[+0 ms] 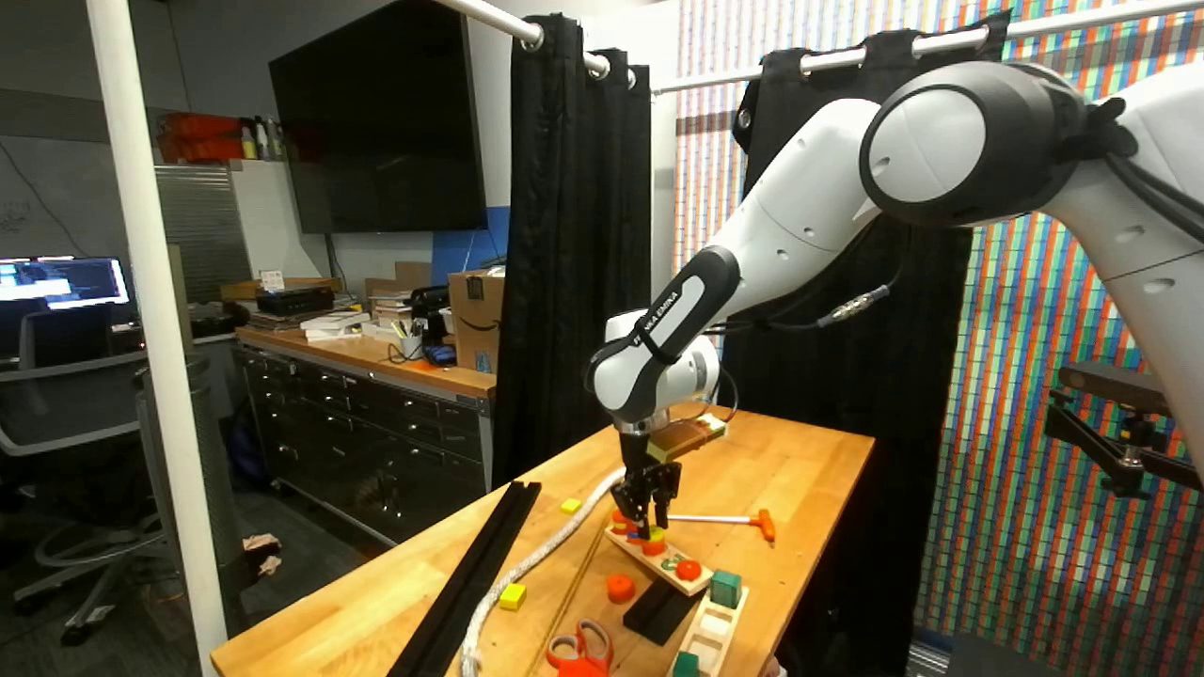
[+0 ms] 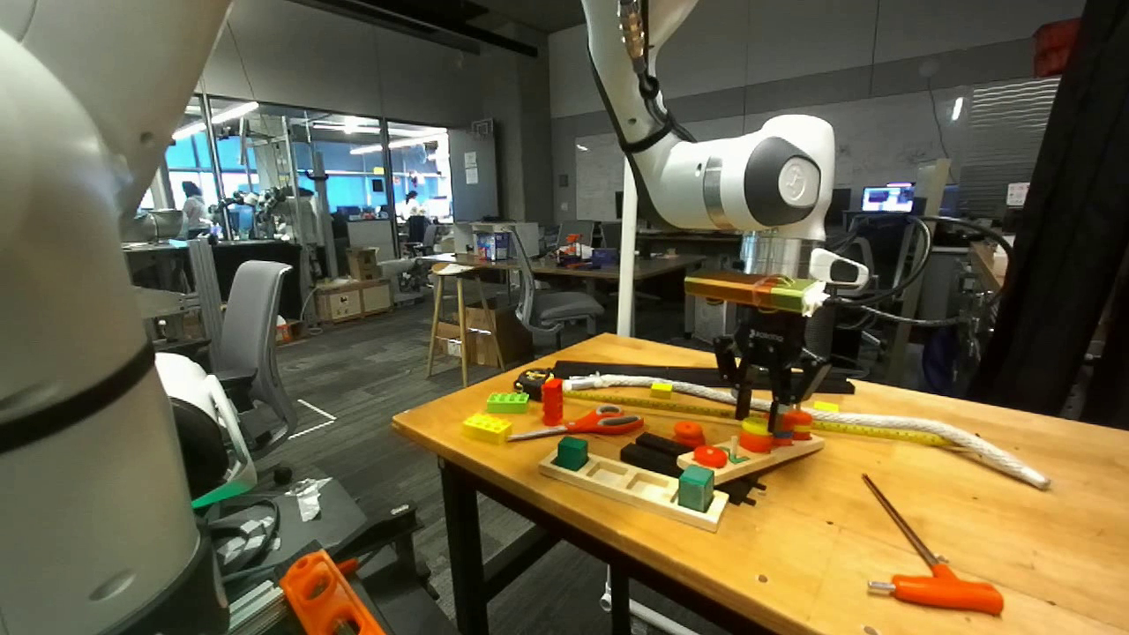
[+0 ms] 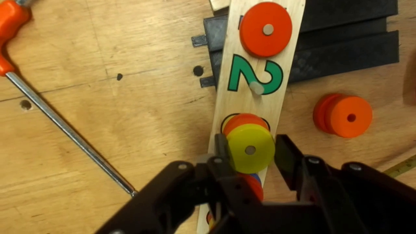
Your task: Remove the yellow ring from the orange ring on the wooden board
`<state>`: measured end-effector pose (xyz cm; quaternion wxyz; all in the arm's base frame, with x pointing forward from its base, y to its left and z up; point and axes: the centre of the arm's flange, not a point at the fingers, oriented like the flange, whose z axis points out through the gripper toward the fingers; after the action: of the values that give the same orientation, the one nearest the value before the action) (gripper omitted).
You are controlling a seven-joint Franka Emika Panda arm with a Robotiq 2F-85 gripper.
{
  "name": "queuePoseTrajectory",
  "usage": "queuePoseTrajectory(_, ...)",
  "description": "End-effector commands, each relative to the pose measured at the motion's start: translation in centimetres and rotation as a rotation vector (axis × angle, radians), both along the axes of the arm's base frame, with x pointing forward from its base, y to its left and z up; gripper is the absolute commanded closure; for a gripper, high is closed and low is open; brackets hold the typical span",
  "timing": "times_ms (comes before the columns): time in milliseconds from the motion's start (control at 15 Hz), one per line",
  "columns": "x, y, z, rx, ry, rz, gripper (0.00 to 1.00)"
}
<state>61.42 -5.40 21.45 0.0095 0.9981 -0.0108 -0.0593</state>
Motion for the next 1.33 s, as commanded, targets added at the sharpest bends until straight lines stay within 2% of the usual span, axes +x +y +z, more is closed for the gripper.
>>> queuePoseTrajectory(0,-0.1,0.2,0.9,-0.029,-0.029,-0.005,0.78)
queuePoseTrajectory(600,-1.2,3.0,3.3,-0.089,-0.069,0.033,0.78)
queuePoseTrajectory(1267,-2.8,8.1,1.1,-0.025,-0.052,0.216,0.78)
